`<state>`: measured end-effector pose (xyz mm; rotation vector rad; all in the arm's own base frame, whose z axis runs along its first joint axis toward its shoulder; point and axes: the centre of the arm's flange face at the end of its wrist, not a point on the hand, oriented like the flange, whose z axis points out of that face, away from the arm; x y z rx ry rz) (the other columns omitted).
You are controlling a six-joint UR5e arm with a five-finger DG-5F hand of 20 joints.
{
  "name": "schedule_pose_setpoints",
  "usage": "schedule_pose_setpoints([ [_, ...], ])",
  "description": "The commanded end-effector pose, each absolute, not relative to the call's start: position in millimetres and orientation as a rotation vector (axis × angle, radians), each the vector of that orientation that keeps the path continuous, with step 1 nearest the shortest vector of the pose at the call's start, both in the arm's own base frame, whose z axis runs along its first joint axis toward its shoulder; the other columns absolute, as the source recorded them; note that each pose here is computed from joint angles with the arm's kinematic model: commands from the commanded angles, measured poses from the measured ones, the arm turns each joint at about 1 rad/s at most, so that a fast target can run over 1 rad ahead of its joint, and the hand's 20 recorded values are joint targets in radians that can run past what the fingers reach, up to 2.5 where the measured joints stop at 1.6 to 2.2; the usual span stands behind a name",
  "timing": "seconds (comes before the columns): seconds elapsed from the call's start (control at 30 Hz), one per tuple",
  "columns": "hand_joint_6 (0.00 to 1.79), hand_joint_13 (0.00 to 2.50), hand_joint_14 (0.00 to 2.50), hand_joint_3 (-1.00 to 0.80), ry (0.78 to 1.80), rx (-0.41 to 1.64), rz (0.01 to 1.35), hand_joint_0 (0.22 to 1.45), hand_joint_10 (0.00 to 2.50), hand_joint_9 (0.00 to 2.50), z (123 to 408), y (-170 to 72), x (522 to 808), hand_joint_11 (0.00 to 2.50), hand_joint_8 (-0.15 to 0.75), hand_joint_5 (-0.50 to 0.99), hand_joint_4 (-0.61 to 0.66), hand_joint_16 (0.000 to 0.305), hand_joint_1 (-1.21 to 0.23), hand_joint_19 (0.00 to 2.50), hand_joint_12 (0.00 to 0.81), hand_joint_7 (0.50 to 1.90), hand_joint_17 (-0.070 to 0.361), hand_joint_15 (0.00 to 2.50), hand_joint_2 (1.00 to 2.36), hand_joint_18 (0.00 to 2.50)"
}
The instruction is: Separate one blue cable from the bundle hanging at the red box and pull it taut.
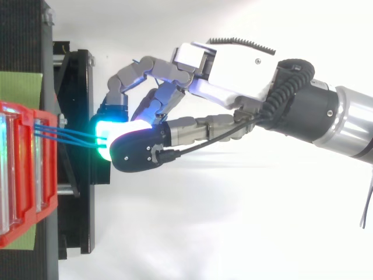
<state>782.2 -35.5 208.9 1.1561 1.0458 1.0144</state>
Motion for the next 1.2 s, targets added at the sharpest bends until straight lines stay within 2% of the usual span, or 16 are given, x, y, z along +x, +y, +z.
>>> schedule_pose_setpoints([
  [0.0,0.92,1.11,0.03,-0.43,1.046,1.156,1.014,0.69,0.02,1.13,209,-35,782,1.18,0.314,-0.2,0.09,0.048,-0.75,0.62,0.375,0.95,0.107,0.75,1.01,0.78],
  [0.07,0.92,1.1,0.02,-0.5,1.044,1.154,1.017,0.7,0.02,1.13,209,-35,782,1.17,0.312,-0.2,0.08,0.047,-0.76,0.62,0.369,0.94,0.106,0.75,1.0,0.77],
  [0.27,0.92,1.09,0.03,-0.5,1.047,1.154,1.017,0.7,0.02,1.12,209,-35,782,1.16,0.302,-0.2,0.08,0.046,-0.8,0.61,0.358,0.94,0.104,0.74,1.0,0.77],
  [0.43,0.91,1.07,0.02,-0.5,1.045,1.157,1.015,0.55,0.02,1.09,209,-38,782,1.14,0.313,-0.2,0.11,0.049,-0.76,0.63,0.374,0.96,0.111,0.74,1.0,0.74],
  [0.6,0.9,1.08,0.02,-0.5,1.042,1.159,1.011,0.51,0.02,1.1,209,-41,782,1.11,0.329,-0.2,0.13,0.053,-0.68,0.62,0.39,0.91,0.12,0.74,1.0,0.75],
  [0.83,0.88,1.08,0.02,-0.5,1.05,1.17,1.0,0.55,0.02,1.12,207,-48,780,1.11,0.32,-0.2,0.11,0.051,-0.44,0.64,0.381,0.93,0.115,0.74,1.0,0.73],
  [0.97,0.87,1.08,0.02,-0.5,1.057,1.172,0.993,0.58,0.02,1.14,206,-58,779,1.11,0.315,-0.19,0.09,0.05,-0.43,0.64,0.374,0.94,0.112,0.74,1.0,0.73],
  [1.17,0.87,1.08,0.03,-0.45,1.075,1.176,0.983,0.62,0.02,1.13,197,-65,773,1.12,0.313,-0.19,0.09,0.049,-0.54,0.63,0.374,0.98,0.111,0.75,1.0,0.73],
])
